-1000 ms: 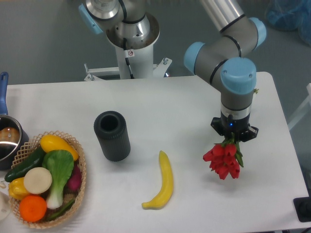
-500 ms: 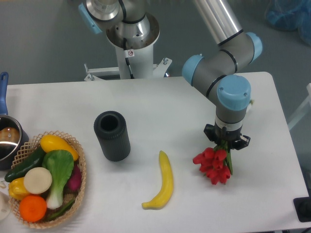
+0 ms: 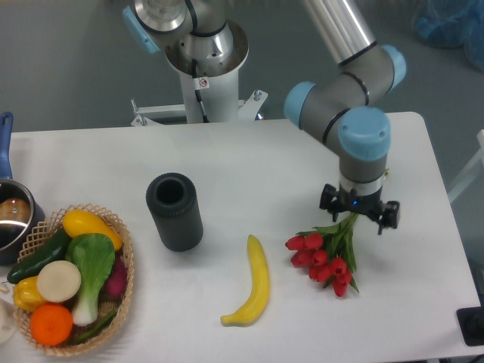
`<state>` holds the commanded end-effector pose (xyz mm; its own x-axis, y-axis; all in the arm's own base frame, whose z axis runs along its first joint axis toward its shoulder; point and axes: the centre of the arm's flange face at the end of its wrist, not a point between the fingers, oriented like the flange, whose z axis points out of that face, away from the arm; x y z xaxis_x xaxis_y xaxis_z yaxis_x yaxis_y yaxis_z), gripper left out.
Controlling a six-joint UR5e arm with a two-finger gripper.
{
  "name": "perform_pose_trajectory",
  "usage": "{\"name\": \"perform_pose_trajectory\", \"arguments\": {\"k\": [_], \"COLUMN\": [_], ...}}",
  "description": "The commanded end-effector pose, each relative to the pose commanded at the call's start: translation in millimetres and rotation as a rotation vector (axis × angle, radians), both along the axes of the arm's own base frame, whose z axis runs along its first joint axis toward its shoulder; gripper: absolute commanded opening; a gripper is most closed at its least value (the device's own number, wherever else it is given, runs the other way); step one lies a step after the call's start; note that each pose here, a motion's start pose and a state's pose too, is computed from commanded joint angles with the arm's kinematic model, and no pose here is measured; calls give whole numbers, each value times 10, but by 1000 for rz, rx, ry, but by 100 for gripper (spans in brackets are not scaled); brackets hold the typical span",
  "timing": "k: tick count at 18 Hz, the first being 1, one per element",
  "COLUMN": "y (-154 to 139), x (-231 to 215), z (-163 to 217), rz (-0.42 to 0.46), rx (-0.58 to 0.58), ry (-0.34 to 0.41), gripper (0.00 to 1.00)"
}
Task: Place the flowers on the table
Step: 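Open the gripper to release the tulips onto the table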
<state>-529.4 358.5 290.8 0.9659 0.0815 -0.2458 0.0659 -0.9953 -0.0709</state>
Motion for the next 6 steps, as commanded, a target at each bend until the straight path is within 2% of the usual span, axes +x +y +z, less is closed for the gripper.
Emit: {"name": "perform_pose_trajectory", "arguments": {"k": [6], "y": [-32], "x": [11], "z": [40], "rz": [1], "rx": [14], "ry": [-1], "gripper": [100]}}
